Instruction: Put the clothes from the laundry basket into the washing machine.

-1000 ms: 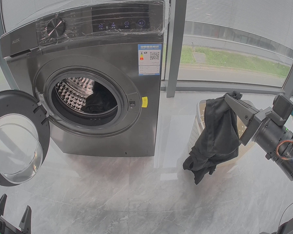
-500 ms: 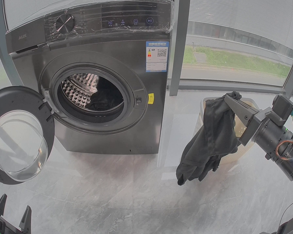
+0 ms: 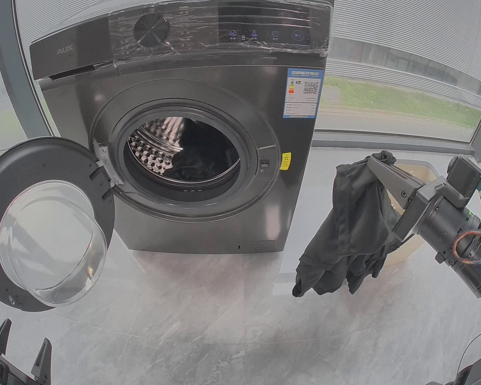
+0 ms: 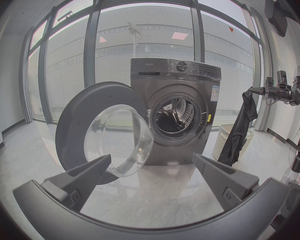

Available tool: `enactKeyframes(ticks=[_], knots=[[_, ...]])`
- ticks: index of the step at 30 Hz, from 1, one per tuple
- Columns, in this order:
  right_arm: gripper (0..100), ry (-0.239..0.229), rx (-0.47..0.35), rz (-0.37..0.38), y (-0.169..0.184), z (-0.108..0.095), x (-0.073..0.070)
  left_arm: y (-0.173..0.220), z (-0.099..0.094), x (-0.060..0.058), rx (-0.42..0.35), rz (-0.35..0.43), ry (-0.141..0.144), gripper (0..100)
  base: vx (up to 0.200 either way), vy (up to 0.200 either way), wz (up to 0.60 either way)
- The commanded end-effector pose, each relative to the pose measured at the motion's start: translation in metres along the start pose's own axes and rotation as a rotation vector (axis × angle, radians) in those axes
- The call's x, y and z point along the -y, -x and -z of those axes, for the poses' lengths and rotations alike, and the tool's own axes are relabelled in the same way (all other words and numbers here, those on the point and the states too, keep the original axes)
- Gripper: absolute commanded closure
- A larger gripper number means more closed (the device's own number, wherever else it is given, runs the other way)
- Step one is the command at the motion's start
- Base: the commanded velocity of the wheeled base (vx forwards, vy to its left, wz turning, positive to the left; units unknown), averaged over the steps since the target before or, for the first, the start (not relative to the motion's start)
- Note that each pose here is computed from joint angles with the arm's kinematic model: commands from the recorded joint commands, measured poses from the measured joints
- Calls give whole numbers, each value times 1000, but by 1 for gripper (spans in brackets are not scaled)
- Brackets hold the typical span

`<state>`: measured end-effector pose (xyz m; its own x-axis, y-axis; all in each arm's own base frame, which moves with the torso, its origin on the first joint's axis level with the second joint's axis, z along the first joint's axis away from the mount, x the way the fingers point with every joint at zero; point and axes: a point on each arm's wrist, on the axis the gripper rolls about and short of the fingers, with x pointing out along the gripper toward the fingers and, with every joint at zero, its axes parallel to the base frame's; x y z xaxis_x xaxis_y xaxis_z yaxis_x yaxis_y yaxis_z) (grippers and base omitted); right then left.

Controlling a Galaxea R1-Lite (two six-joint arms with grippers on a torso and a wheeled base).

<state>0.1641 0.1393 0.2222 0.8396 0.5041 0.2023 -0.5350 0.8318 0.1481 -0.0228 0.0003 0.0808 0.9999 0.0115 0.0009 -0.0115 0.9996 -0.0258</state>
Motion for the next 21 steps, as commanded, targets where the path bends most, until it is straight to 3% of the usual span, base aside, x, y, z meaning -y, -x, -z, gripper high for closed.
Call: enactKeyframes(ticks=[1, 12, 18, 21], knots=[[100, 0, 0, -2, 0, 0, 0, 0, 4, 0, 1, -1, 0, 0, 0, 0, 0], [100, -2, 0, -12, 0, 0, -2, 0, 4, 0, 1, -1, 0, 0, 0, 0, 0], [100, -11, 36, -103, 5, 0, -11, 0, 4, 0, 1, -1, 0, 0, 0, 0, 0], [100, -8, 33, -98, 3, 3, -10, 0, 4, 0, 1, -1, 2, 0, 0, 67, 0]])
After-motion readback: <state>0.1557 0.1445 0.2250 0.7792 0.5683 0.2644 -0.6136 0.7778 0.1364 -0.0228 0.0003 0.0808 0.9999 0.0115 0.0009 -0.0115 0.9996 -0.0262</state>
